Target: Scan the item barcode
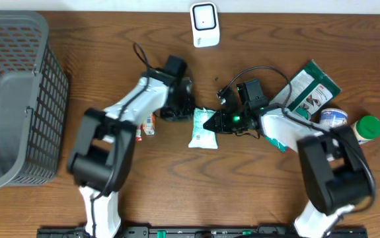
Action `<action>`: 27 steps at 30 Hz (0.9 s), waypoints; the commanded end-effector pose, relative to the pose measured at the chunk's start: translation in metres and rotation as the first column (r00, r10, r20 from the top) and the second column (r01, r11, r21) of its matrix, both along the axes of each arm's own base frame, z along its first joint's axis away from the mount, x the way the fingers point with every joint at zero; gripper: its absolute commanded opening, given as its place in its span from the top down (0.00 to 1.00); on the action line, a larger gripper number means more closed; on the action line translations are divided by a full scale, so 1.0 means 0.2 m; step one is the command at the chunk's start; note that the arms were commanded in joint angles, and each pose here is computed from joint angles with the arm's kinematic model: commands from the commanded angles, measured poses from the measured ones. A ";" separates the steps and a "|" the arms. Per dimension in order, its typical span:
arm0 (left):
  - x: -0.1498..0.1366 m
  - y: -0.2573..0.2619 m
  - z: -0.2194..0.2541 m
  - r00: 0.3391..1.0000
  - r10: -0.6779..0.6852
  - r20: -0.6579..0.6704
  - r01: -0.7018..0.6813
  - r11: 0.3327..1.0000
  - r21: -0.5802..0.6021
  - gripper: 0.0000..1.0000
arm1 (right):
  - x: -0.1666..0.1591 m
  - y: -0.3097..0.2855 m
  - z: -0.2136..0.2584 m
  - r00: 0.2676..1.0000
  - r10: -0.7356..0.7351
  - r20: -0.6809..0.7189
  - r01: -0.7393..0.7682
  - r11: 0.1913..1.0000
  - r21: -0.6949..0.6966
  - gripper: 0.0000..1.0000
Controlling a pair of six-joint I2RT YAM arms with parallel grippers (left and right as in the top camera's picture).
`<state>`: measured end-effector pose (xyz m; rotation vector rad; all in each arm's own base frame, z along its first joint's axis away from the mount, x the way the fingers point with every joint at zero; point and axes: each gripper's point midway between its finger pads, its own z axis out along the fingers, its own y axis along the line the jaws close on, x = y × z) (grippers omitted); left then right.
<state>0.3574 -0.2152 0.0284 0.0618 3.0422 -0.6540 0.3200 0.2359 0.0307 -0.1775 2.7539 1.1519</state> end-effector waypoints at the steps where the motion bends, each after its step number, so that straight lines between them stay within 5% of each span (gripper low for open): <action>1: 0.19 0.14 0.56 0.950 0.118 0.289 -0.099 0.992 -0.080 0.92 | 0.09 -0.11 0.30 0.973 -0.024 0.228 0.052 0.991 -0.121 0.99; 6: 0.23 0.45 1.00 0.795 0.282 0.537 -0.316 0.948 -0.029 0.83 | 0.09 -0.28 0.60 0.935 -0.033 0.354 0.135 0.954 -0.268 0.99; 9: 0.18 0.65 1.20 0.671 0.408 0.619 -0.485 0.873 -0.049 0.62 | 0.04 -0.32 0.78 0.914 0.034 0.405 0.105 0.943 -0.316 0.99; 13: 0.15 0.79 1.32 0.597 0.469 0.651 -0.553 0.828 -0.090 0.39 | -0.02 -0.27 0.93 0.898 0.094 0.429 0.022 0.966 -0.257 0.99; 16: 0.13 0.82 1.28 0.613 0.472 0.633 -0.565 0.822 -0.066 0.18 | -0.01 -0.27 0.98 0.902 0.051 0.430 0.057 0.970 -0.237 0.99; 27: 0.09 0.82 1.24 0.643 0.467 0.607 -0.568 0.823 -0.031 0.17 | 0.09 -0.36 1.09 0.835 0.014 0.549 0.250 0.881 -0.403 0.99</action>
